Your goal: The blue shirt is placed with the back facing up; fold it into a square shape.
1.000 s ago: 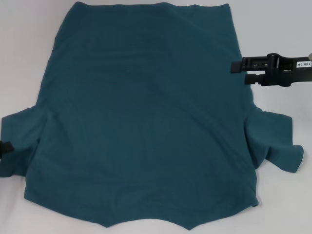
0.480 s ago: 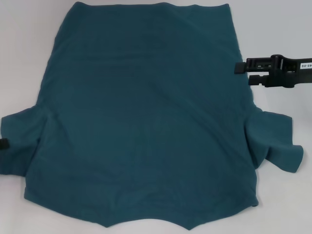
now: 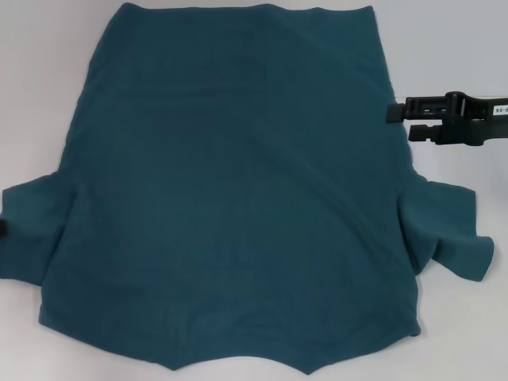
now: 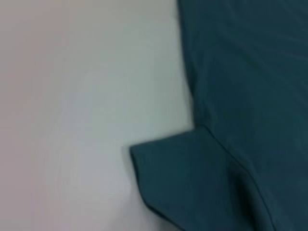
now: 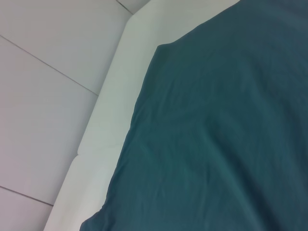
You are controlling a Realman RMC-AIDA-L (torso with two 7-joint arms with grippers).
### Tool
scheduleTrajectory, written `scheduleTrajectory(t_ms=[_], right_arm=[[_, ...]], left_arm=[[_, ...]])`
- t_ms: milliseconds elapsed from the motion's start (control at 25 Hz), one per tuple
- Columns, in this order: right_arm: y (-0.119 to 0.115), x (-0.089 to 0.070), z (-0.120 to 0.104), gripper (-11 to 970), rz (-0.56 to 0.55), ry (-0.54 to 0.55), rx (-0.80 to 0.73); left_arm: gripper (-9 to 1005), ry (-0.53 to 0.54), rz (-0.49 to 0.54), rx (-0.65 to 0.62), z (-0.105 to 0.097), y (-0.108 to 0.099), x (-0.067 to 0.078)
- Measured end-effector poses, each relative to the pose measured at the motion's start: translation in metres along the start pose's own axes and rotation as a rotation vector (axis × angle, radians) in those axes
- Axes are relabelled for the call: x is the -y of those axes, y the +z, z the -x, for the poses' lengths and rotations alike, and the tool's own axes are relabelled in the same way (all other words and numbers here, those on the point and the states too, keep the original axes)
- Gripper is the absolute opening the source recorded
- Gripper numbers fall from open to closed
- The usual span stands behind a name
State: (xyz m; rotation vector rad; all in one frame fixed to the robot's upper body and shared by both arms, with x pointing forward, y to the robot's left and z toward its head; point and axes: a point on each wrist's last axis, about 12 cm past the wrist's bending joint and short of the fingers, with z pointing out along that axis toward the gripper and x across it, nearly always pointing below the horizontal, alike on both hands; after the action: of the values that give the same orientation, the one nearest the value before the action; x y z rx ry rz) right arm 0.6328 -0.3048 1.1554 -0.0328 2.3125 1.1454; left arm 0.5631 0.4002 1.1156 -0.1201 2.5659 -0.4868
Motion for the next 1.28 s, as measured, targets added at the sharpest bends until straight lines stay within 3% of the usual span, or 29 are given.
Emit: scheduleTrajectory(t_ms=[520, 880, 1040, 1280], right_arm=[[-0.002, 0.0, 0.002, 748, 0.009, 0.011, 0.022], [-0.003, 0.0, 0.002, 743, 0.012, 0.01, 0.018], [-0.003, 0.0, 0.002, 740, 0.013, 0.011, 0.017], [-0.003, 0.0, 0.002, 737, 0.011, 0.011, 0.018]], left_arm=[[2, -0.021, 0.121, 0.036, 0.014, -0.019, -0.013], [1, -0.011, 0.147, 0.066, 0.024, -0.024, -0.014], [1, 0.003, 0.118, 0.054, 0.029, -0.027, -0.004], [1, 0.044, 0.018, 0.012, 0.039, -0.026, 0.035]])
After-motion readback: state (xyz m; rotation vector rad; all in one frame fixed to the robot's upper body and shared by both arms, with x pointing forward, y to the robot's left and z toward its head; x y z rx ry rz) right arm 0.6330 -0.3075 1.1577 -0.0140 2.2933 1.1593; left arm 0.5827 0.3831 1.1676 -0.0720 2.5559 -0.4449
